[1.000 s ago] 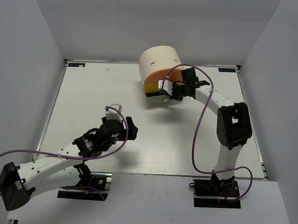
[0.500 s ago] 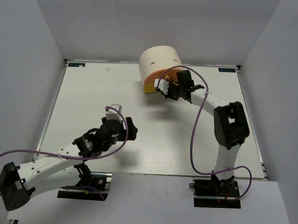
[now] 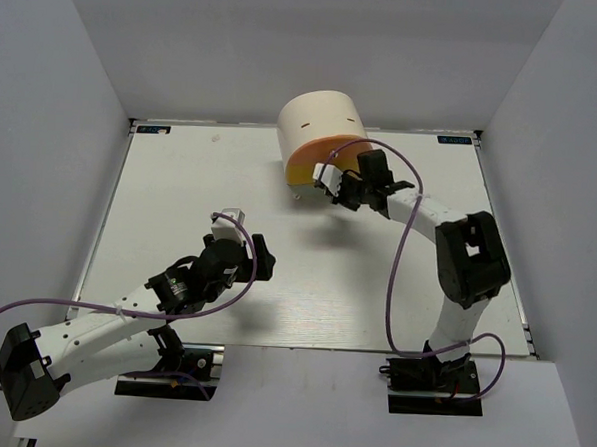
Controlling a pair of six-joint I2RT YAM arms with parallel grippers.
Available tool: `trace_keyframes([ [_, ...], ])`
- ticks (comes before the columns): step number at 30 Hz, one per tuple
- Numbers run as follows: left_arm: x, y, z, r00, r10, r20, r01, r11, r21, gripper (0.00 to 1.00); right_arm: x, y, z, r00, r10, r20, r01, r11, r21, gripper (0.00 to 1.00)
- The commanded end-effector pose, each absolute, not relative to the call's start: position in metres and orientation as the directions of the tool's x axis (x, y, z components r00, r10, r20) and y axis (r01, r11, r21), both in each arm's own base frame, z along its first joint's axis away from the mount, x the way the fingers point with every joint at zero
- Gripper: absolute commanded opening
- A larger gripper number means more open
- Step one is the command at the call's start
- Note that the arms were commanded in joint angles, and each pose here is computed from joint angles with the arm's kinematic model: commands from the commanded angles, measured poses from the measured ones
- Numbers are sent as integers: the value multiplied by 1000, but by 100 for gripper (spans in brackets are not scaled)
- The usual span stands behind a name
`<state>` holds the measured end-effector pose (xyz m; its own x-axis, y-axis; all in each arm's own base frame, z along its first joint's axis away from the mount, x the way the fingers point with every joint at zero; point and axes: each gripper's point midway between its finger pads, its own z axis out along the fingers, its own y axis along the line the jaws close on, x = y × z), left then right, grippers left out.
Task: Sort the stationery into containers
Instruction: Close the drawer in the storage box, then reset both arms
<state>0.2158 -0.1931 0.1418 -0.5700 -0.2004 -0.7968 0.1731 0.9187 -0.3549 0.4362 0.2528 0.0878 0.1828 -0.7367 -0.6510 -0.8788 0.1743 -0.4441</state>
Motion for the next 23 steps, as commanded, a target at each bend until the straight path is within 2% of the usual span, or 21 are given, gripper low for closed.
trace_keyframes([
  [1,219,-196,153,-556,-226,-800,171,911,-376,100,391,255,132,189,-647,-738,-912,162,-376,4],
  [2,219,-196,154,-550,-234,-802,174,907,-384,100,379,258,136,171,-617,-768,-926,166,-339,7],
  [3,219,-199,156,-548,-240,-801,183,900,-395,100,371,259,154,197,-585,-787,-918,172,-358,22],
  [4,218,-198,152,-552,-235,-800,181,903,-390,100,354,252,151,188,-572,-799,-920,182,-346,29],
  [5,218,-200,154,-550,-241,-800,190,896,-401,100,344,251,166,144,-529,-836,-923,233,-307,41],
  [6,220,-202,155,-547,-245,-800,192,894,-405,100,342,250,165,129,-509,-851,-916,267,-299,65],
  [8,221,-206,156,-545,-238,-804,208,891,-405,100,337,240,179,33,-464,-885,-891,388,-237,89],
  [10,222,-207,156,-544,-225,-808,214,894,-393,100,336,237,185,-126,-391,-912,-855,509,-100,90],
  [11,222,-210,155,-549,-222,-806,219,892,-395,100,343,231,191,-163,-373,-913,-817,570,-88,90],
  [12,223,-214,158,-547,-216,-809,234,888,-396,100,341,224,186,-271,-341,-900,-768,640,-11,90],
  [18,223,-223,166,-537,-186,-823,296,872,-390,100,351,188,217,-285,-256,-924,-592,805,-40,90],
  [23,220,-231,173,-527,-171,-832,352,848,-397,100,344,176,227,-261,-261,-929,-562,824,-73,90],
])
